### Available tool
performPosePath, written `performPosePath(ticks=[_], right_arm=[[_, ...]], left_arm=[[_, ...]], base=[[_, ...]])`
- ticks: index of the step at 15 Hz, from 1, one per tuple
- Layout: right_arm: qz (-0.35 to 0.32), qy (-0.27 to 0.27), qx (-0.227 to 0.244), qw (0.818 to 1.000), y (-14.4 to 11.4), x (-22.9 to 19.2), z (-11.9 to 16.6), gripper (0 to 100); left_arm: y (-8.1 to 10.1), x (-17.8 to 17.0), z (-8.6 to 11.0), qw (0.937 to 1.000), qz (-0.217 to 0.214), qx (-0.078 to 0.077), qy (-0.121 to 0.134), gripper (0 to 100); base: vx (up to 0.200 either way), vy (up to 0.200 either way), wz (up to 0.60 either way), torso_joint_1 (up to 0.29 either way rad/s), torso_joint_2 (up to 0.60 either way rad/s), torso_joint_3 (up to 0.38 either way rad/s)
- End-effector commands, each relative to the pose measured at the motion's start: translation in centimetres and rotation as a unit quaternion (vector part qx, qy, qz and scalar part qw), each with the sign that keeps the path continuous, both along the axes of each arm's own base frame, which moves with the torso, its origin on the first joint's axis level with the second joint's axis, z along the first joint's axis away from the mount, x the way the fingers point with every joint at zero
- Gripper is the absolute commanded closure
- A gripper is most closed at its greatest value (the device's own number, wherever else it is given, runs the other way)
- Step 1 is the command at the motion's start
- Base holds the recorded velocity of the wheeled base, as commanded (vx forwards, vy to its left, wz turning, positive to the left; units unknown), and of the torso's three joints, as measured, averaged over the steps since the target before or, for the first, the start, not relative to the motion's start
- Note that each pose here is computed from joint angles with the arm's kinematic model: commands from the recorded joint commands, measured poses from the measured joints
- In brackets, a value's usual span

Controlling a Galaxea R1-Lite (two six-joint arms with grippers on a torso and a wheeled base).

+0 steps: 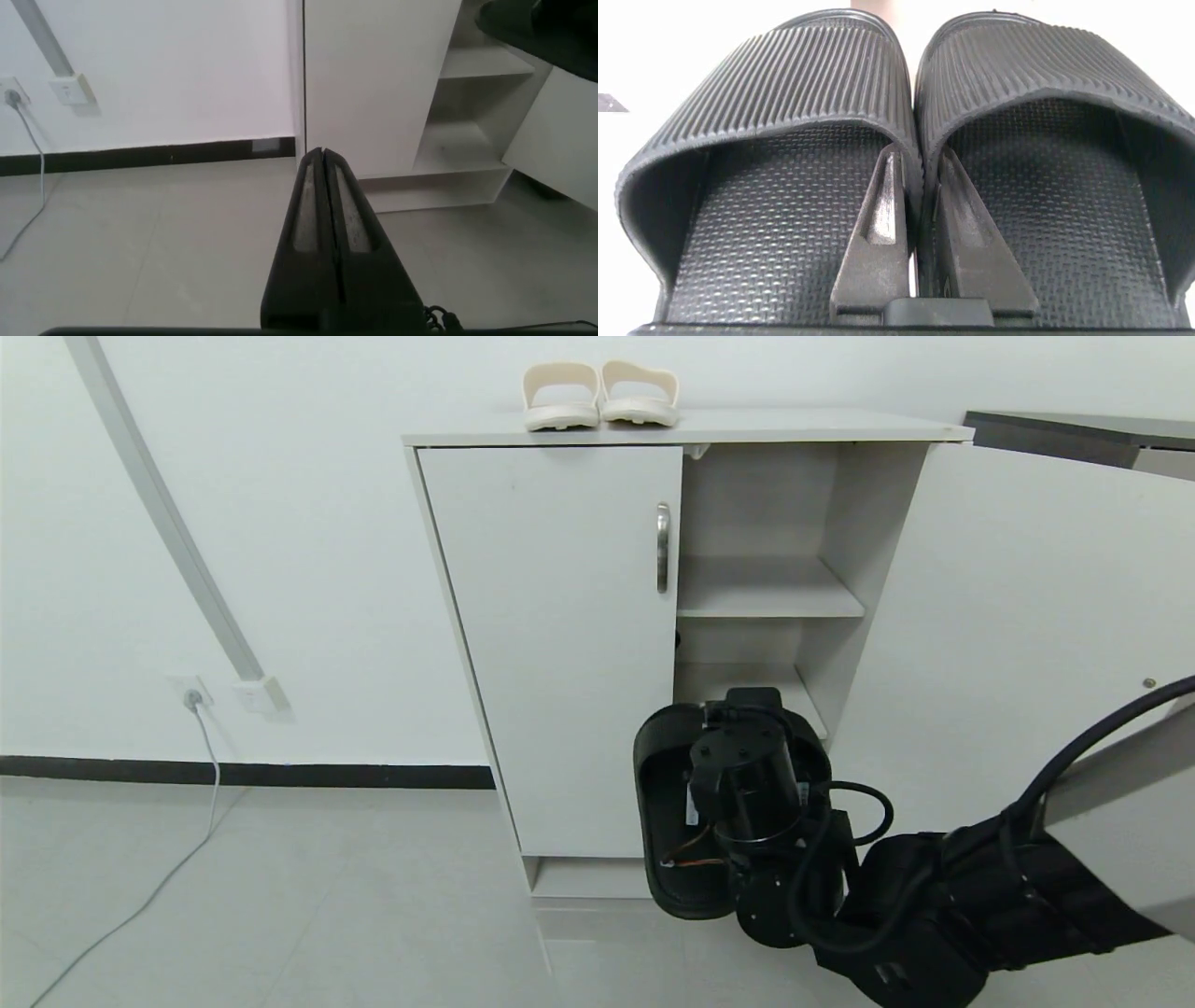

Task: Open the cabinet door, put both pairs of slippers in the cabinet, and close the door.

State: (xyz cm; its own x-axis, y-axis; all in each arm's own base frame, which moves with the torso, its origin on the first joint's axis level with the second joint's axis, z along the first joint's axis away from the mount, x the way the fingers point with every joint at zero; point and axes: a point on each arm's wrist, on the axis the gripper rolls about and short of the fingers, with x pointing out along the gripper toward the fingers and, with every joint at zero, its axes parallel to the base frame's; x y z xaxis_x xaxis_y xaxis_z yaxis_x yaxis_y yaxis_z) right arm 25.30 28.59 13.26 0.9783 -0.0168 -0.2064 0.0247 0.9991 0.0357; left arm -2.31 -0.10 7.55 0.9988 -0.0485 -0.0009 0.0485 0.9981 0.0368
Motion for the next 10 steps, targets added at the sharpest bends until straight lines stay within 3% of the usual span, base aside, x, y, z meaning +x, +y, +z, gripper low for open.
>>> performPosePath(ticks=[1,7,10], right_arm=[[-0.005,0.007,-0.006,1.0,0.2,0.5,-1.0,100],[-0.015,0.015,-0.016,1.0,-0.3,1.1,-1.9,100],[0.0,0.026,-0.004,1.0,-0.1,1.2,-2.8,100]], left_arm=[[0.0,0.0,0.0,1.0,0.0,0.0,0.003,100],[0.0,0.0,0.0,1.0,0.0,-0.001,0.002,100],[0.0,0.0,0.0,1.0,0.0,-0.001,0.003,100]], base=[[0.0,-0.2,0.0,-0.002,0.0,-0.002],[0.0,-0.2,0.0,0.005,0.0,0.0],[0.0,0.0,0.0,0.0,0.0,0.0]])
